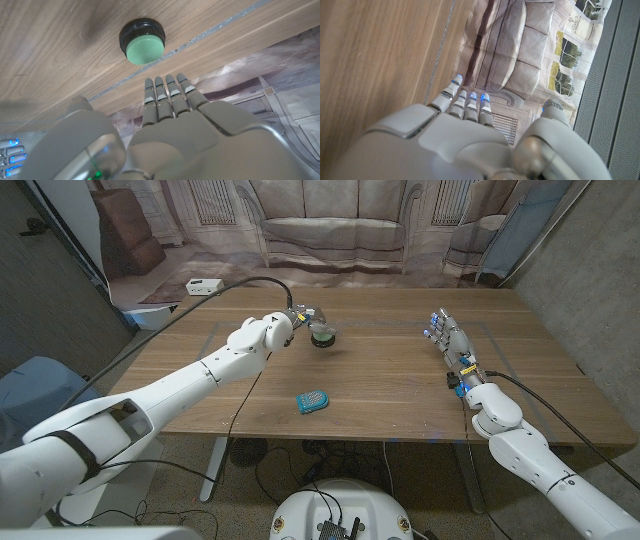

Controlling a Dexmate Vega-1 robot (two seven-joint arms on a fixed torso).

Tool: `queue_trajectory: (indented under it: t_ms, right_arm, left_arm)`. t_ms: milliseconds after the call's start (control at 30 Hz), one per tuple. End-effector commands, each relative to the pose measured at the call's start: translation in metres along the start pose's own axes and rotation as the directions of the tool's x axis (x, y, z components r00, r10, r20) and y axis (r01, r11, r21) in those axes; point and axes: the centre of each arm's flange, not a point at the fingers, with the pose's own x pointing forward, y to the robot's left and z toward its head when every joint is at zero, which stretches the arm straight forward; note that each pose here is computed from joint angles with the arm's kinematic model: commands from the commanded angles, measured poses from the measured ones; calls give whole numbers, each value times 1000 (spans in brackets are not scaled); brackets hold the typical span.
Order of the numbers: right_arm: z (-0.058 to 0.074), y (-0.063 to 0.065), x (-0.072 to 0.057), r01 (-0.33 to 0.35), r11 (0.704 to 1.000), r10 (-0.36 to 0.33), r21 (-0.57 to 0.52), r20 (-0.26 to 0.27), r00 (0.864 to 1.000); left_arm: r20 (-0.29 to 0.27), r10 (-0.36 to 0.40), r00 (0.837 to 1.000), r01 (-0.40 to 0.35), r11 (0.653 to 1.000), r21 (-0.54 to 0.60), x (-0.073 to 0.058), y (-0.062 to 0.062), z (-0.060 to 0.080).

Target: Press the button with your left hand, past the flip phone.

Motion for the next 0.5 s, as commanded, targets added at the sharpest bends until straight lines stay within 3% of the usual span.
queue_trajectory:
  t_ms: [33,500]
  right_arm:
    - [-2,0,-2,1,1000,-1,3,1,1000]
    - [-3,-1,-2,-3,1000,3,0,9,1000]
  left_arm:
    - [-12,72,997,-72,997,-28,-14,7,-2]
    - [-5,148,989,-144,953,-266,-36,12,-24]
